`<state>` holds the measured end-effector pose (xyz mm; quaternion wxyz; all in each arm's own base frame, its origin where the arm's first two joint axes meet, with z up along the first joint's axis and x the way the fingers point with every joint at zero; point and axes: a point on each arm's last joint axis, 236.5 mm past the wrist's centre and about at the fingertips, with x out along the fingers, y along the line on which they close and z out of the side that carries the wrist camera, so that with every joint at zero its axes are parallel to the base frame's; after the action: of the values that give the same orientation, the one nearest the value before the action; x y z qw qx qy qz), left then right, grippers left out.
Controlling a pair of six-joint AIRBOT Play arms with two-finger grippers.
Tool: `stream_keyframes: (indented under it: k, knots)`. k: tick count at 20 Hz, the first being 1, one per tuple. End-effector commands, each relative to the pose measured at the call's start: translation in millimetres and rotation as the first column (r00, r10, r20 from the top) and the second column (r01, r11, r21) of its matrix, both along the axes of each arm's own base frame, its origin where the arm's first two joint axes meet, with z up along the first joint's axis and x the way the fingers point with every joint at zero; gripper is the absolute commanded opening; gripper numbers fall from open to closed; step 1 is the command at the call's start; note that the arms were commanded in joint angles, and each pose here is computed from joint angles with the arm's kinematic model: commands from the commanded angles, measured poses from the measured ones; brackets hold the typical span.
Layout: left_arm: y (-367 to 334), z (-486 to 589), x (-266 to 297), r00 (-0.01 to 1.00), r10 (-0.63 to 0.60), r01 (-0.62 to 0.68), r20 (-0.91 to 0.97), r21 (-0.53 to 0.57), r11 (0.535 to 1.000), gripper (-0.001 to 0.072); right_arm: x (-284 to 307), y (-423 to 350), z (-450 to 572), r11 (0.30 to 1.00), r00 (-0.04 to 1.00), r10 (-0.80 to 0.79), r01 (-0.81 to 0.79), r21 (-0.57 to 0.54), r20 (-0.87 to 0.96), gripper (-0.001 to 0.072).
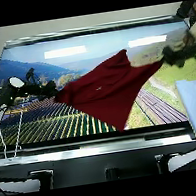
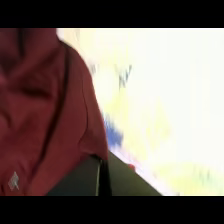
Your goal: Fold the clothes and pants, and hang the long-sleeved shirts on hangers.
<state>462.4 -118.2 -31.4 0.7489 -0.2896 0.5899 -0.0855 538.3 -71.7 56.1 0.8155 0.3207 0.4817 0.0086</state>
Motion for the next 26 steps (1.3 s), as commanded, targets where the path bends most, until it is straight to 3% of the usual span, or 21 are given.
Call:
stream_keyframes:
  k: [1,4,5,6,7,10,11,14,17,23,26]
  knots:
    - [-13.2,0.2,-15.4,0.998,-0.048,0.048,-0.045,-0.014,0.999,0.0018,69.5,-30.4,29.1,0.984,0.976,-0.153,0.164,-0.062,0.152,0.0030]
    - [-29.3,-0.1,-21.0,0.995,-0.083,0.082,-0.049,-0.014,0.996,0.0017,90.9,-13.6,-22.4,0.972,0.969,-0.233,0.231,0.041,0.083,0.0033]
    - [-33.9,0.0,-21.9,0.995,-0.092,0.092,-0.046,-0.014,0.996,0.0017,91.0,-4.7,-33.7,0.972,0.972,-0.228,0.224,0.078,0.054,0.0077]
    - [-36.8,0.1,-21.9,0.994,-0.097,0.096,-0.043,-0.013,0.995,0.0017,87.8,4.7,-39.6,0.971,0.976,-0.217,0.213,0.110,0.026,0.0214]
    - [-38.6,0.3,-21.8,0.994,-0.099,0.099,-0.039,-0.013,0.995,0.0018,76.9,6.1,-43.0,0.978,0.983,-0.182,0.182,0.101,-0.009,0.0294]
    - [-40.0,0.3,-22.3,0.994,-0.102,0.102,-0.039,-0.013,0.995,0.0018,3.4,-9.1,-52.4,0.997,0.977,0.017,-0.001,0.076,-0.210,0.0357]
    - [-40.0,0.3,-22.3,0.994,-0.102,0.102,-0.040,-0.013,0.995,0.0018,-26.0,-21.7,-50.7,0.996,0.957,0.057,-0.034,0.087,-0.284,0.0427]
    - [-40.2,0.4,-22.4,0.994,-0.096,0.095,-0.044,-0.016,0.995,0.0018,-115.3,-48.4,-35.3,0.984,0.888,0.160,-0.107,0.144,-0.431,0.0430]
    - [-40.3,0.2,-23.1,0.994,-0.098,0.097,-0.046,-0.016,0.995,0.0018,-169.8,-39.0,-39.0,0.983,0.882,0.113,-0.032,0.181,-0.458,0.0430]
    - [-41.9,0.7,-23.5,0.994,-0.099,0.098,-0.047,-0.020,0.995,0.0018,-265.3,86.0,-106.4,0.934,0.896,0.111,0.054,0.353,-0.431,0.0468]
    - [-44.5,2.3,-23.5,0.994,-0.096,0.095,-0.048,-0.034,0.995,0.0018,-296.6,120.4,-135.2,0.933,0.886,0.116,0.059,0.356,-0.450,0.0488]
